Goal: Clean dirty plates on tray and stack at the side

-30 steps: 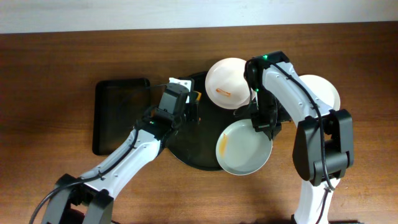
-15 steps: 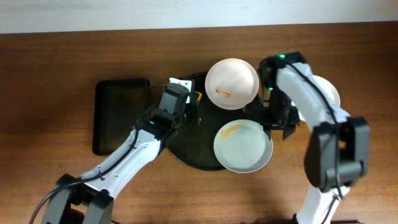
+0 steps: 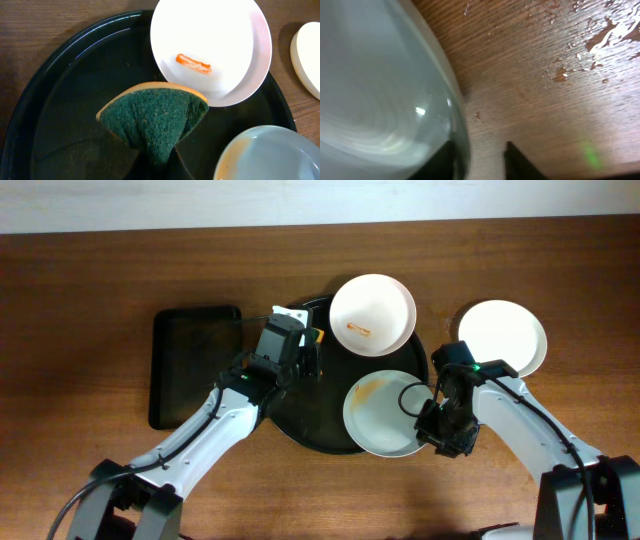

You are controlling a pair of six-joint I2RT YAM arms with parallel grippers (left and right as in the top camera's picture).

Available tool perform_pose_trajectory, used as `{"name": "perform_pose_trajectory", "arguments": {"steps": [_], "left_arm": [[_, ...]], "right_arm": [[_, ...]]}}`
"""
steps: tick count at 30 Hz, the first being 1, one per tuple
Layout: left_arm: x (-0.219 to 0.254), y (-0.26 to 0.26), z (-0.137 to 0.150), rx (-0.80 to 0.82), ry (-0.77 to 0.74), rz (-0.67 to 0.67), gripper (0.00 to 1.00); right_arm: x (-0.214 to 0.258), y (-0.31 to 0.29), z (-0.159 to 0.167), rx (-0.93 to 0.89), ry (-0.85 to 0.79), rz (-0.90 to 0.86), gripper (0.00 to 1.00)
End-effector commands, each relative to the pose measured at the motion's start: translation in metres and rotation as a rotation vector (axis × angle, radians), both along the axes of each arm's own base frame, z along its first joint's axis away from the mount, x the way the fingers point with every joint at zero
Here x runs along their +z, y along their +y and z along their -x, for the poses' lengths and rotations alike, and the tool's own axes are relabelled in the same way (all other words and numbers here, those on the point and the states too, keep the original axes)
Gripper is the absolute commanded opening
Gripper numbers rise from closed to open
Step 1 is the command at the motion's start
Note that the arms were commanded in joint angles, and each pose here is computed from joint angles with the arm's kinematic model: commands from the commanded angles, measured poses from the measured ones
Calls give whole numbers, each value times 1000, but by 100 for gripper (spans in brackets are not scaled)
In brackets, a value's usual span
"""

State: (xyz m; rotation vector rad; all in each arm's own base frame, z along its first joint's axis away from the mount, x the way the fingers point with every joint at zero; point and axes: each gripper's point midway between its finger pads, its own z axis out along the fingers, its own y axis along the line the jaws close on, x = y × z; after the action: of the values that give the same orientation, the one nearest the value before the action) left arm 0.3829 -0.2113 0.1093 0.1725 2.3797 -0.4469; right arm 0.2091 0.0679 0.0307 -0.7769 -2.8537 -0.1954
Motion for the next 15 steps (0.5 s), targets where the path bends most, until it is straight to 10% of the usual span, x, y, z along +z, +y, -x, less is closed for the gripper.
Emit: {"name": "perform_pose_trajectory", "arguments": {"steps": [1,7,15], "left_arm": [[0,2,-2,10,2,4,0],[0,2,-2,10,2,4,0],[-4,-2,5,-18,36,16,0]], "right_arm": [[-1,-4,-5,-10,-24,26,13],[14,-21,-22,8,-76,134,4],[164,-73,-93,220,-332,509,4]]}}
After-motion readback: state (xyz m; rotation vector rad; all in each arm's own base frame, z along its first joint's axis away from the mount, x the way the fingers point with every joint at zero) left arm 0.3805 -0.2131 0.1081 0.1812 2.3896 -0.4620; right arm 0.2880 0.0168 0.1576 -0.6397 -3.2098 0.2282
